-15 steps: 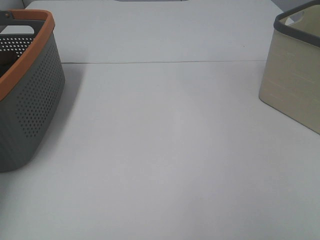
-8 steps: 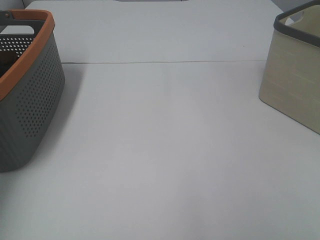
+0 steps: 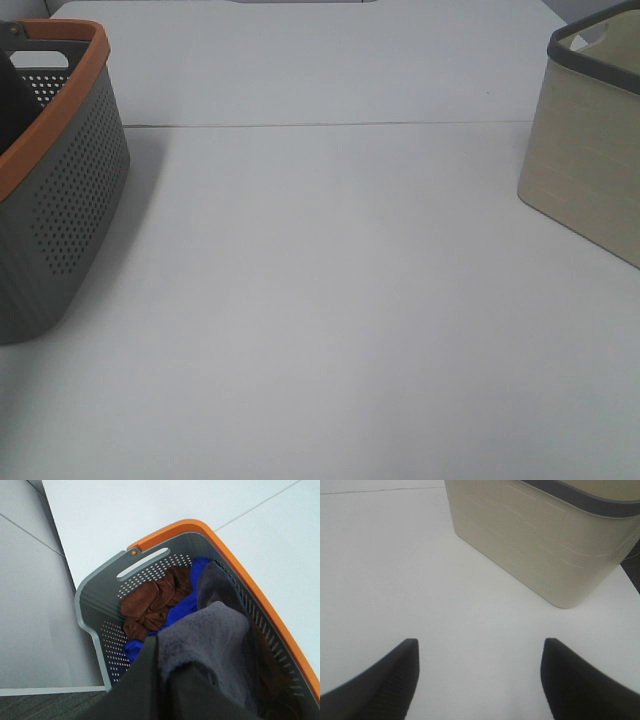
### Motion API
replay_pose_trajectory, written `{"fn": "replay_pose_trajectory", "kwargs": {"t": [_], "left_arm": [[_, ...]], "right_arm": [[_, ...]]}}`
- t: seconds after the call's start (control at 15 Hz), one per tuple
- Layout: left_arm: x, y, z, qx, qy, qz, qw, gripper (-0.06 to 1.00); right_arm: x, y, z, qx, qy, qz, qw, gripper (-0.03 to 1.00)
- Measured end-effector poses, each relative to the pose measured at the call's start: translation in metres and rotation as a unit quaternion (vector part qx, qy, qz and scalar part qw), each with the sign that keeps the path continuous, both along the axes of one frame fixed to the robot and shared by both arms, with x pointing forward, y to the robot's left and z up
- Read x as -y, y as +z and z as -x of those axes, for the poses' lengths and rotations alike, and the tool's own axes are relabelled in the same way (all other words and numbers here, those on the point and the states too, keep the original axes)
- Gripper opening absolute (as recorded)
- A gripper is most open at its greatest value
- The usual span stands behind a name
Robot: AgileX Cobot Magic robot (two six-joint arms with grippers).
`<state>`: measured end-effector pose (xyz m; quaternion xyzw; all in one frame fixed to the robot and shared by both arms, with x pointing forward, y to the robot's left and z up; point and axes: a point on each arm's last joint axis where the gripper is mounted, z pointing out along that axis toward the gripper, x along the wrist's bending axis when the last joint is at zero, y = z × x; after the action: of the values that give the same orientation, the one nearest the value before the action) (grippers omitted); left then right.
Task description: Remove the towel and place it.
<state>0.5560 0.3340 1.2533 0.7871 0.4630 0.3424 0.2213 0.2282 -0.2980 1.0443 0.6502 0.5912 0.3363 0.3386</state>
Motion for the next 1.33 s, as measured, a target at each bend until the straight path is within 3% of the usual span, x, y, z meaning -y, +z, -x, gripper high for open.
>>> {"fn": "replay_pose_trajectory", "kwargs": {"t": [0.4,0.6,0.87,1.33], "left_arm": [[0.015,0.036,0.039,0.064,-0.029,0.04,0.997,0.0],[0.03,0.058,0.048,0.102,-0.057,0.079,0.99,0.0],[0.087,0.086,0.057,0.146,-0.147,0.086,0.975,0.0],[0.178,0.086,0.021,0.171,-0.165,0.085,0.968,0.0]], "right_arm": [[-0.007,0.005,0.001,0.013,0.029,-0.022,0.999,0.61],[-0.018,0.017,-0.012,-0.009,0.097,-0.036,0.995,0.61],[-0.027,0.033,-0.049,-0.042,0.166,-0.056,0.984,0.61],[-0.027,0.041,-0.085,-0.043,0.165,-0.077,0.982,0.61]]}}
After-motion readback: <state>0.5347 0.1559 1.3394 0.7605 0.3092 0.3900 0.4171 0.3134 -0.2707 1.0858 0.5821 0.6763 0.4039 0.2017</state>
